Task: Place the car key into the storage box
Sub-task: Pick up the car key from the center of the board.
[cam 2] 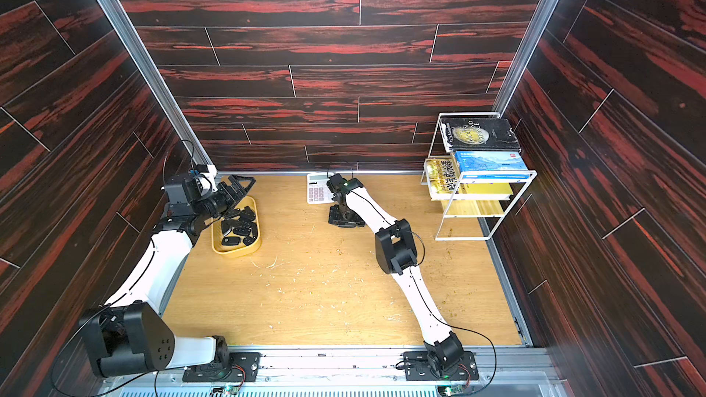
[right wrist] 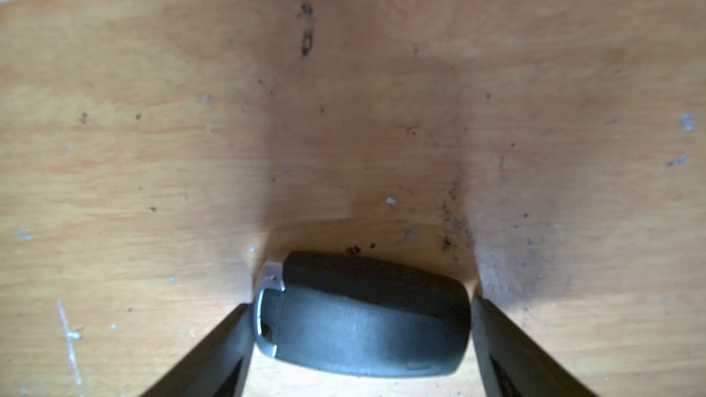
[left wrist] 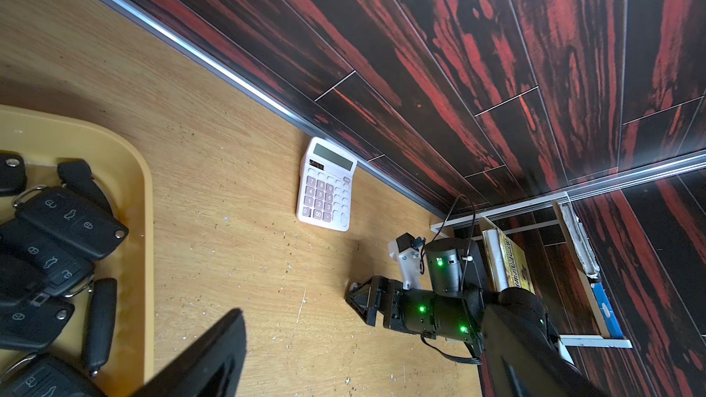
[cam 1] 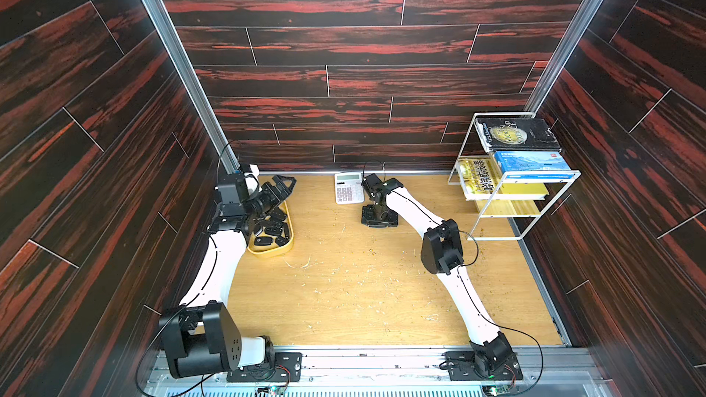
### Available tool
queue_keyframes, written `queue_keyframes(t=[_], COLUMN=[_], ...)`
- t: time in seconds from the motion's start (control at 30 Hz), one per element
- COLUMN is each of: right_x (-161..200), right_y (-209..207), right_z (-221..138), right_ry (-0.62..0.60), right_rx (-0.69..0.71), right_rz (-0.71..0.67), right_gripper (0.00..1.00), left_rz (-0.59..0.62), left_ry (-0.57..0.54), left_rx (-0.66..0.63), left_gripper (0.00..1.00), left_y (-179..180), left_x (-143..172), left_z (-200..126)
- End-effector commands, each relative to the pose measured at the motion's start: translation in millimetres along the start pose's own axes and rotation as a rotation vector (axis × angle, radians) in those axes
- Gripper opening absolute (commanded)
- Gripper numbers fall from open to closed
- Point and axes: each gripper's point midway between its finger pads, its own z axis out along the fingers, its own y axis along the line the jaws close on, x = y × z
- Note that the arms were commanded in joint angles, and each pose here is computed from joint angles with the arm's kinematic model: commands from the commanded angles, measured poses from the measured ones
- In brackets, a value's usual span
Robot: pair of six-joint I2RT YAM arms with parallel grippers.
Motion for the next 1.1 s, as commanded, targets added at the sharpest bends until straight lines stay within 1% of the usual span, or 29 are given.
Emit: queue_keyframes(t=[0.0,0.13,0.27,0.37,0.47,0.53,0.6,0.73,0.77,1.07], right_x=[9.6,13.6,12.9,11.6,11.2,11.1,11.4,10.1,9.8,4.9], right_y=[-0.1,-3.1,-3.3,-2.2,-1.7,-2.1,-0.6,4.7,6.6,18.8], right_z=[19.2,18.2,13.5,8.7,4.4,0.9,-4.4,-17.9,-22.8,-72.1], right_ry=[0.051,0.067,0.063,0.057,0.052,0.049,0.042,0.031,0.027,-0.031], right_rx=[-0.001,0.011,0.009,0.002,0.000,-0.001,-0.008,-0.047,-0.057,-0.135], right_rz=[-0.005,-0.007,-0.009,-0.010,-0.017,-0.019,-0.025,-0.034,-0.037,-0.067], right_gripper=[0.86,0.81,0.76,0.76,0.75,0.75,0.75,0.75,0.76,0.76], left_rz=[0.013,0.021,0.034,0.053,0.091,0.126,0.152,0.212,0.211,0.137], left_ry=[-0.008,-0.021,-0.038,-0.051,-0.079,-0.039,0.007,0.034,0.037,0.002], left_rx=[0.011,-0.005,0.035,0.102,0.206,0.232,0.221,0.139,0.117,0.095], left_gripper=[1.00,1.00,1.00,1.00,1.00,1.00,1.00,0.99,0.98,0.98], left_y=[-1.5,1.0,-7.5,-22.3,-49.3,-62.0,-66.7,-64.5,-61.8,-40.1], left_x=[-2.1,-2.5,-4.6,-3.8,-0.1,11.9,26.4,52.0,58.3,116.1], left_z=[-0.9,-2.7,-3.9,-3.4,-6.4,-2.6,3.2,8.8,10.4,30.2])
